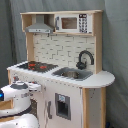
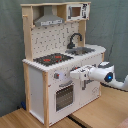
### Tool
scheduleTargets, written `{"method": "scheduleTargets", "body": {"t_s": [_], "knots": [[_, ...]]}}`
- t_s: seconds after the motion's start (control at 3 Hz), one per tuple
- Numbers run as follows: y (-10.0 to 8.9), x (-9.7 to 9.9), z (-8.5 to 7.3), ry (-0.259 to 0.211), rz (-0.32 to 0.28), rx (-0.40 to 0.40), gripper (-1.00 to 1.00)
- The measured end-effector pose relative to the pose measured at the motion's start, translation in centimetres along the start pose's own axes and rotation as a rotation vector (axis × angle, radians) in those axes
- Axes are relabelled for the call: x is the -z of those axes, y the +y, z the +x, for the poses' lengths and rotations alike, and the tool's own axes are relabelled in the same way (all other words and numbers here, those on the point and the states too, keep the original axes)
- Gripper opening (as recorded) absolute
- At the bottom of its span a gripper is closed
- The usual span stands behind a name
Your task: Play with the kitchen
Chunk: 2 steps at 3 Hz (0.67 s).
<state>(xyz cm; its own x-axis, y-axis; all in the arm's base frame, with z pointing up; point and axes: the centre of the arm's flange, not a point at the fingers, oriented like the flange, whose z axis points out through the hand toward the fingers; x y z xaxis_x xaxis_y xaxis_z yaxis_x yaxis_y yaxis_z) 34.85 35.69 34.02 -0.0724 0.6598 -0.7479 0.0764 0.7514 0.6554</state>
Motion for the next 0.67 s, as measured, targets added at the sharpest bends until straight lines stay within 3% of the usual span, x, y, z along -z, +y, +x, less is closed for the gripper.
{"method": "scheduleTargets", "body": {"t_s": [0.33, 0.67], "knots": [[0.43, -0.05, 0.3, -0.017, 0.008, 0.003, 1.0], [0.52, -0.05, 0.35, -0.017, 0.007, 0.003, -1.0]]}}
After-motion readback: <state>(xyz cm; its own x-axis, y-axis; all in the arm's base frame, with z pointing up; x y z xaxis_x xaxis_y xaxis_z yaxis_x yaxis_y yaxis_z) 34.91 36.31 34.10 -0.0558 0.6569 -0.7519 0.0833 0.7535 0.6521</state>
